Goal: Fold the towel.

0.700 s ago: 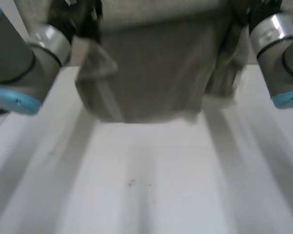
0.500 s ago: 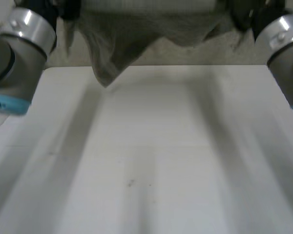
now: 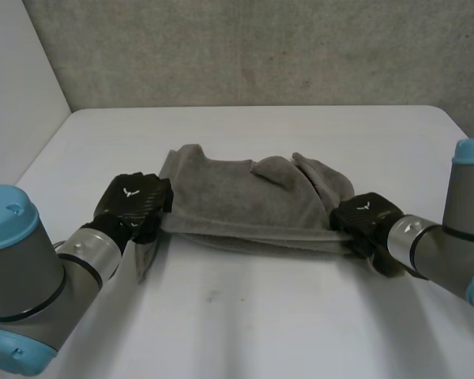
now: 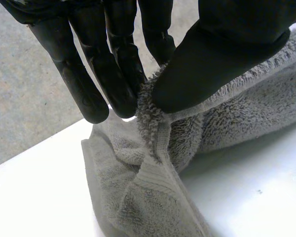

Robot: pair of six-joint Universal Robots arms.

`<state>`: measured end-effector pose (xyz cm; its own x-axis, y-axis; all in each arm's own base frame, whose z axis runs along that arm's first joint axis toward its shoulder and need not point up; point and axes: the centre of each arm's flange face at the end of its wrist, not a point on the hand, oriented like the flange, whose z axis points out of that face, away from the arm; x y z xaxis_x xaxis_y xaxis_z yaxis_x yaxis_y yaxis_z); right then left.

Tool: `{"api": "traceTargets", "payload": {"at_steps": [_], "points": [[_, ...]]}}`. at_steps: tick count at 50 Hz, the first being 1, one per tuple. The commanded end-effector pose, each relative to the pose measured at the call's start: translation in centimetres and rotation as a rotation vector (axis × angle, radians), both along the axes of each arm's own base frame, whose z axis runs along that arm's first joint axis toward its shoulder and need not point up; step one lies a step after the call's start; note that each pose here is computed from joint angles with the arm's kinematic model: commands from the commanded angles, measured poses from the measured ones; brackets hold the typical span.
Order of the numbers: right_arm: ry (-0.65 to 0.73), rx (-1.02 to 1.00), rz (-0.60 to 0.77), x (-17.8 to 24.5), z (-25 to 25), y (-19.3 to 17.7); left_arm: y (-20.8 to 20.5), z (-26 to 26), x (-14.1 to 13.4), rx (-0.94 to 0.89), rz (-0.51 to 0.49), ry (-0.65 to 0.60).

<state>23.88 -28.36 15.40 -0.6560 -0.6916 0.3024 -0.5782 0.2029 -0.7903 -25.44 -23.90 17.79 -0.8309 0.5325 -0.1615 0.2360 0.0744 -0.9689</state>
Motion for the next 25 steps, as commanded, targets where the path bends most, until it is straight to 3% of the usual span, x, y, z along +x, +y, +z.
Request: {"api": "traceTargets", "payload": {"at_steps": [1,12,25], "points": [[-0.11,0.005,-0.131,-1.9,-1.2,-0.5,-0.4,0.2,0.1,-0.013,0.007,0.005],[-0.222,-0.012,-0.273,-4.7,0.2,-0.4,-1.5,0.5,1.0,-0.021,0.047,0.009],[-0.233,0.069,-0.341,-6.3,-1.5,0.5,-2.9,0.9,2.1,-0.034,0.097,0.018]]}}
